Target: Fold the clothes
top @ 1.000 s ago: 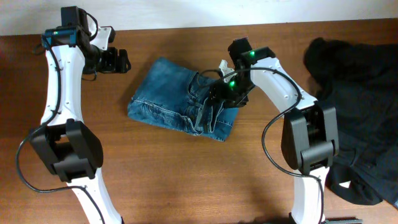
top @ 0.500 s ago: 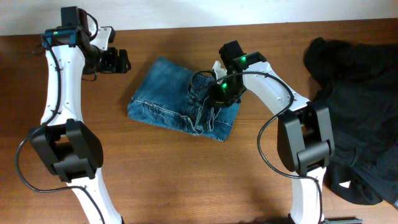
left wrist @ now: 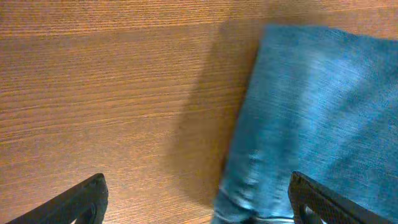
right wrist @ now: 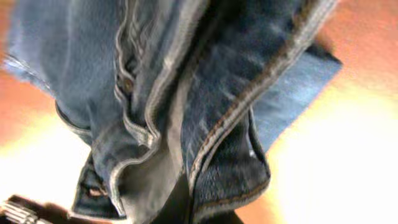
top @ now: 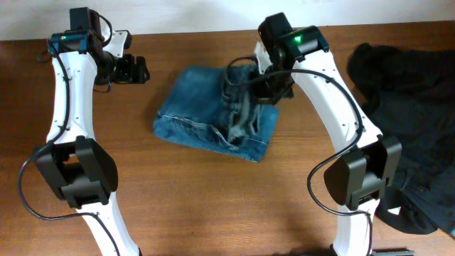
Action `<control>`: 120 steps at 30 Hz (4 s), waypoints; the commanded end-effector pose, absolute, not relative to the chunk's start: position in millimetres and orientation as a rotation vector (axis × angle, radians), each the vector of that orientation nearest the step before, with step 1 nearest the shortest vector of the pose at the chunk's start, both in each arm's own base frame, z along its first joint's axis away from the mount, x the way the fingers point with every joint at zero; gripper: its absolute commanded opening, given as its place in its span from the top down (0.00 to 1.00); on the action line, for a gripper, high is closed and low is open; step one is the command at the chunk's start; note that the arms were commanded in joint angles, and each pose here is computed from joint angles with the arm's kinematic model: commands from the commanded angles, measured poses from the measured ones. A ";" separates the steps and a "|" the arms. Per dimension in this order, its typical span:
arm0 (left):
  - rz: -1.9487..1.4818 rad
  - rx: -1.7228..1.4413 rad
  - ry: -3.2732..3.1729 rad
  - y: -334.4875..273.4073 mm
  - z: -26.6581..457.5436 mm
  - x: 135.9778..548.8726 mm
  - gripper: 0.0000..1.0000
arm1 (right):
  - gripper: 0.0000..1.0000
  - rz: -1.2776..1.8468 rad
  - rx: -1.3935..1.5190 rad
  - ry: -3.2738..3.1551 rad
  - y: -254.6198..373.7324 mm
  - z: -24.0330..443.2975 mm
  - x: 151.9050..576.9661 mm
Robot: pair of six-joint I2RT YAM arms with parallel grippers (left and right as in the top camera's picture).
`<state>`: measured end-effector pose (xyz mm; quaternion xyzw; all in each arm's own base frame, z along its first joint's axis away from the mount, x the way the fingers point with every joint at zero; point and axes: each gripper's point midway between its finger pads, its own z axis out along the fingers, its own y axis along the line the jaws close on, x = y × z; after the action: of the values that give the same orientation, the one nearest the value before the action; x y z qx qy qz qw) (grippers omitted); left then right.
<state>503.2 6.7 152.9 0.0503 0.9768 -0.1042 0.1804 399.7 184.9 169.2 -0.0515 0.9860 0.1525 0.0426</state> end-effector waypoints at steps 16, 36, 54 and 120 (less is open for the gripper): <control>-0.315 0.133 2.748 4.6 157.0 505.5 0.08 | 0.49 0.181 -0.200 3.104 138.9 132.6 388.7; -0.317 0.132 2.756 4.5 156.3 503.8 0.07 | 0.56 0.622 0.095 3.079 190.9 38.8 384.8; -0.316 0.132 2.755 4.5 156.4 503.9 0.07 | 0.96 -0.017 0.084 3.073 105.0 159.3 373.6; -0.319 0.132 2.762 3.9 155.8 502.3 0.07 | 0.75 -0.095 -0.087 3.247 37.4 35.9 337.4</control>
<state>499.0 5.8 151.6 0.0494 0.9781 -0.1070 0.1717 362.0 59.5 70.5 -0.0398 0.9990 -0.0113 -0.0146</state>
